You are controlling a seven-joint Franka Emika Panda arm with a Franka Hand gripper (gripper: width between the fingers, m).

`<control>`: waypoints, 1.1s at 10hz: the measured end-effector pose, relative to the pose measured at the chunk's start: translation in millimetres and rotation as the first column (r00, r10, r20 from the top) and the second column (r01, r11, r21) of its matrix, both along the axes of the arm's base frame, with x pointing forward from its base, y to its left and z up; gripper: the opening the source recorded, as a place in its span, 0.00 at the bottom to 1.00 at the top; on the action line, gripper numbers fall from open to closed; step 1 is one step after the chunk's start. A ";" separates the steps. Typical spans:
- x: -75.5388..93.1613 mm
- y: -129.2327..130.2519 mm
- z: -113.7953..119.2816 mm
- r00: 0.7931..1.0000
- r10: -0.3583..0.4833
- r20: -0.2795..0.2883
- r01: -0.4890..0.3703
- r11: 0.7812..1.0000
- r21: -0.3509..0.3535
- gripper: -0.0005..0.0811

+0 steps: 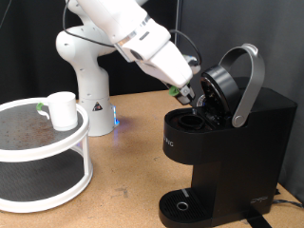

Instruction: Make a cup of coffee with the keurig machine

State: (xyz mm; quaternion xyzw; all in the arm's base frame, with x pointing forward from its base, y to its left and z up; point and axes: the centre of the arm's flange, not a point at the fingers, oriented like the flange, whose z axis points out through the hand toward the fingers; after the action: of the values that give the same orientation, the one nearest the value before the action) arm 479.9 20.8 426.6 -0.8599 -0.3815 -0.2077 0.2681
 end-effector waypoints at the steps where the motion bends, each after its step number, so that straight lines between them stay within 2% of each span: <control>1: 2.4 2.6 -7.8 1.000 -0.002 -0.009 0.002 1.000 -0.015 0.58; 4: 8.7 15.2 -19.5 1.000 -0.006 -0.011 0.005 0.999 -0.047 0.58; 8: 10.7 28.8 -26.1 0.998 -0.018 -0.052 0.014 0.996 -0.087 0.58; 11: 13.9 27.4 -26.0 0.999 -0.033 -0.031 0.030 0.993 -0.112 0.58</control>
State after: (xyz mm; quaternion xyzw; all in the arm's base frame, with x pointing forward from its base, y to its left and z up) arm 493.8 48.2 400.6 -0.8828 -0.3745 -0.1760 0.2224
